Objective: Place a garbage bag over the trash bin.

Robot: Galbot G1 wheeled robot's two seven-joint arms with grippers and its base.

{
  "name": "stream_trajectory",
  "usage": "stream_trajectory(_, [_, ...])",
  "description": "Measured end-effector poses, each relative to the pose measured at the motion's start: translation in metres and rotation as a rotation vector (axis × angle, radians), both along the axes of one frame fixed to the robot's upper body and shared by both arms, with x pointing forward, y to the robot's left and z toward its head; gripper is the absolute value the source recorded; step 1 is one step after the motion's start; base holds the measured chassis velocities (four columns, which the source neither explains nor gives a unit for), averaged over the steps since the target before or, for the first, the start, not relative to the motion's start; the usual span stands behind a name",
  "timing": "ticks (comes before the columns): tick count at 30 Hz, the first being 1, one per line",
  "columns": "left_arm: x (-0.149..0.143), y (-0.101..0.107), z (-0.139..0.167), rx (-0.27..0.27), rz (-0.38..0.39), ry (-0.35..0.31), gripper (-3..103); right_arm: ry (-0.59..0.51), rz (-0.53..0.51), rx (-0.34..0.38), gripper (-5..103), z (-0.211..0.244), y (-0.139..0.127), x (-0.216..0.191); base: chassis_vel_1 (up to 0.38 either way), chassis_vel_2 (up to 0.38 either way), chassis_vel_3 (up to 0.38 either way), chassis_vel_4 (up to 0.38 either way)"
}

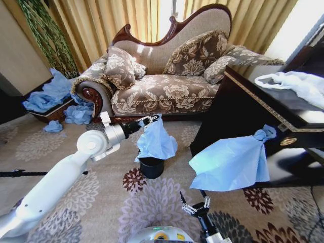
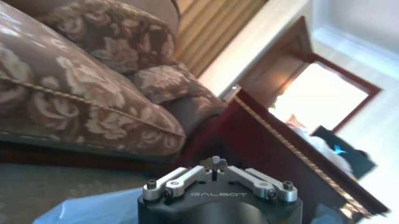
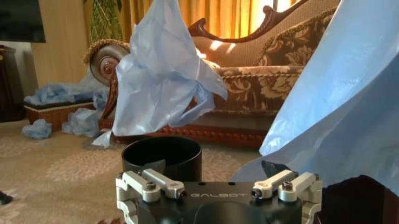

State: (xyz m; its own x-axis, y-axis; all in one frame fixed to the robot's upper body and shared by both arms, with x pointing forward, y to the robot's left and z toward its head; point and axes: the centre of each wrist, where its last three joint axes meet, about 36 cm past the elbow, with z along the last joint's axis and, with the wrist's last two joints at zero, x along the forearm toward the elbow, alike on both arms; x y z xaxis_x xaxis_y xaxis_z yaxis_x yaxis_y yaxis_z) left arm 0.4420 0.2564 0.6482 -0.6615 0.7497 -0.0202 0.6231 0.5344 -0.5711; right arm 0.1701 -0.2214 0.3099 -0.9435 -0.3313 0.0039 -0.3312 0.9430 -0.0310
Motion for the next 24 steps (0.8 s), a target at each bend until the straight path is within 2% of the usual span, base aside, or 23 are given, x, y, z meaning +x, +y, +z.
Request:
stream_trajectory(1, [-0.005,-0.003,0.004,0.021,0.046,0.006,0,0.0,0.0,-0.002,100,0.0,-0.001,0.0,0.0,0.0,0.0,0.0])
stream_trajectory(2, [-0.005,-0.003,0.004,0.021,0.046,0.006,0,0.0,0.0,-0.002,100,0.0,-0.001,0.0,0.0,0.0,0.0,0.0])
stream_trajectory(6, [-0.018,-0.01,0.012,0.068,0.15,0.014,0,-0.003,0.002,-0.007,100,0.0,-0.003,0.001,0.0,0.0,0.0,0.0])
stream_trajectory(10, [-0.028,-0.017,0.015,0.094,0.208,0.023,0,-0.004,0.008,-0.005,100,-0.001,-0.002,0.002,0.0,0.0,0.0,0.0])
stream_trajectory(16, [-0.035,-0.022,0.018,0.111,0.25,0.032,0,0.002,0.011,-0.002,100,-0.002,0.0,0.003,0.0,0.0,0.0,0.0])
stream_trajectory(24, [-0.049,-0.026,0.039,0.154,0.311,0.01,0,0.008,0.016,0.0,100,-0.003,0.002,0.005,0.0,0.0,0.0,0.0])
